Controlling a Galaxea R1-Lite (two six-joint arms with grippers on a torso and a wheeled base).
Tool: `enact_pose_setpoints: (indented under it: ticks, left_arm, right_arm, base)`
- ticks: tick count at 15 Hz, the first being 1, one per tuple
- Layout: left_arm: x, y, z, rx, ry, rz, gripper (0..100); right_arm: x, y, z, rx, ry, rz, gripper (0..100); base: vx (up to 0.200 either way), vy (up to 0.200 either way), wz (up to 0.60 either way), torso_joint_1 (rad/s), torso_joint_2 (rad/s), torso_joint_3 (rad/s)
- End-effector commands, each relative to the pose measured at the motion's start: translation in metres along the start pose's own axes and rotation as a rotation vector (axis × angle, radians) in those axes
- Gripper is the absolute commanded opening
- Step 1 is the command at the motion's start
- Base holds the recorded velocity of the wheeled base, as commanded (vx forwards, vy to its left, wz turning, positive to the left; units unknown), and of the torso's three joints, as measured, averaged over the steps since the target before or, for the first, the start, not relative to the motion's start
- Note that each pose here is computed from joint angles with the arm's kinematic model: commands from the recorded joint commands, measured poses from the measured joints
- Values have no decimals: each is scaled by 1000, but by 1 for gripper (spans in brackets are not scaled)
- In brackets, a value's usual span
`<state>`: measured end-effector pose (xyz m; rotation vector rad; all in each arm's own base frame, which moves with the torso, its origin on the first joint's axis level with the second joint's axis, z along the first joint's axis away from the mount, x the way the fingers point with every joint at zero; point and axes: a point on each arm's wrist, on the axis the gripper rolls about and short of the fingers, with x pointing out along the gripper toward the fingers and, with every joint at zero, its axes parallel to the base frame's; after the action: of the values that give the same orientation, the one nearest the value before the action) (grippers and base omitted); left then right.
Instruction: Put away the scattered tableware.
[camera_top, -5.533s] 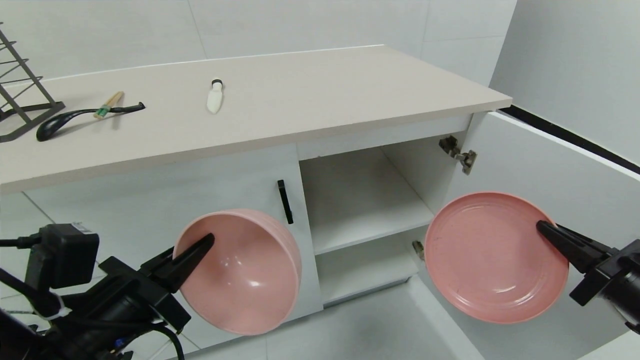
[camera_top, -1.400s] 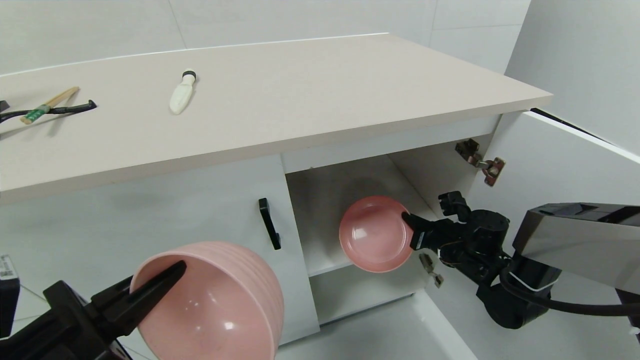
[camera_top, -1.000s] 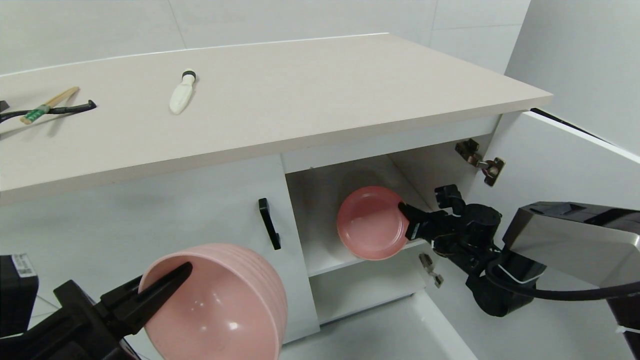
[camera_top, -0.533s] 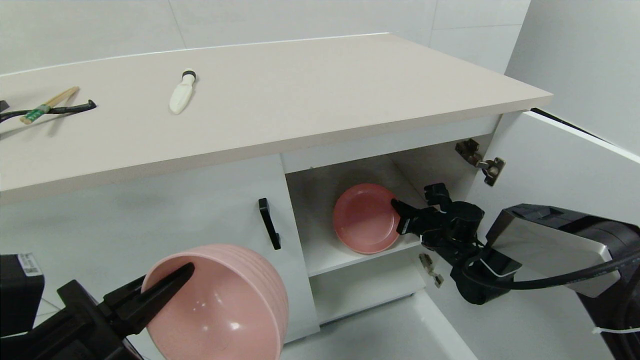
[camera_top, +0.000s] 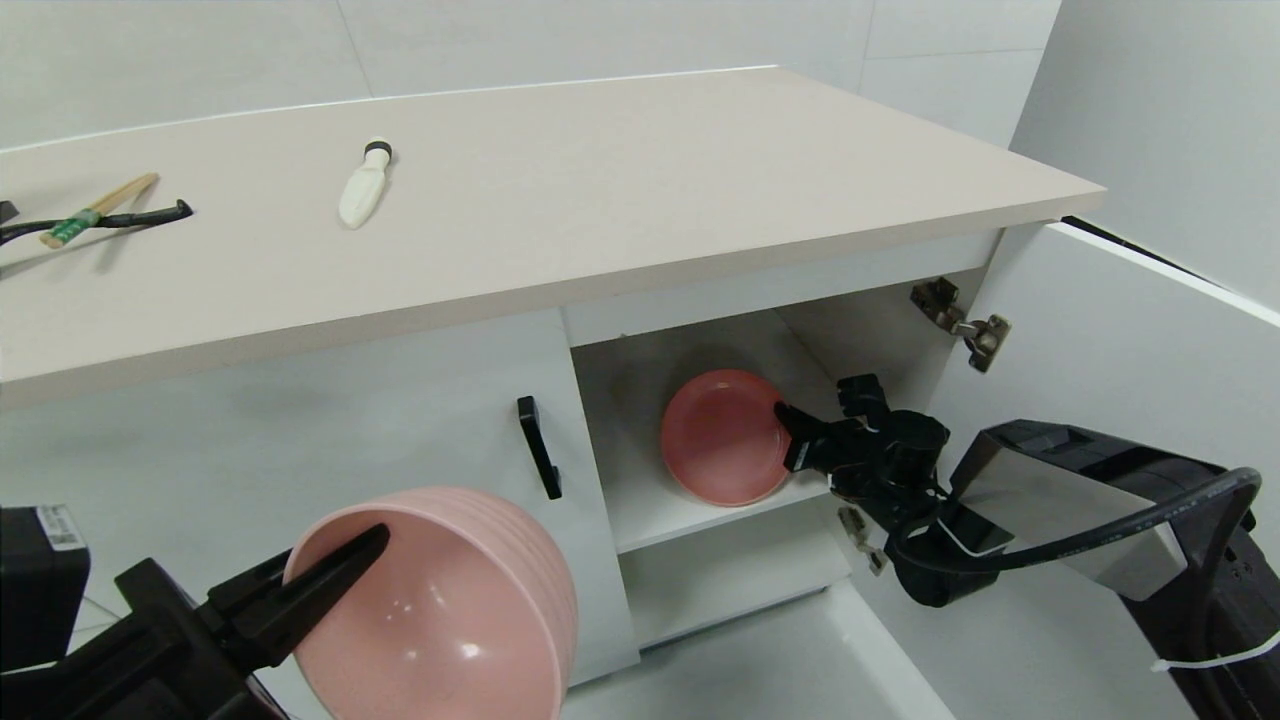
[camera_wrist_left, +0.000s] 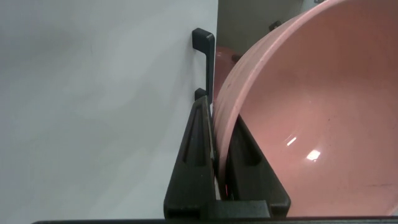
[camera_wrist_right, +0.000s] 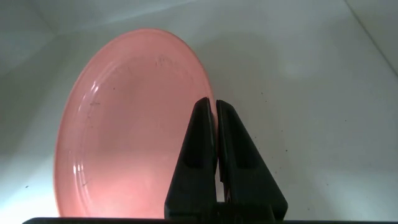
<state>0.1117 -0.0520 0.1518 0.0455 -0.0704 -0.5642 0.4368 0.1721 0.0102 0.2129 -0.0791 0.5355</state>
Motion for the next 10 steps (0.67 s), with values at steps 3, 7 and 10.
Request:
enact_pose_setpoints:
  ticks: [3,7,10]
  left_arm:
    - [2,0,-1,-2,10,-1,0]
    - [2,0,-1,-2,10,-1,0]
    - [2,0,-1,-2,12,-1,0]
  right_arm:
    - [2,0,-1,-1,-11,-1,0]
    - [3,0,2,-3,-21,-3,100]
    - [1,0,1,-4,-16,-6,100]
  base:
    - [0,0,0,0,0,0]
    - [0,0,0,0,0,0]
    - [0,0,0,0,0,0]
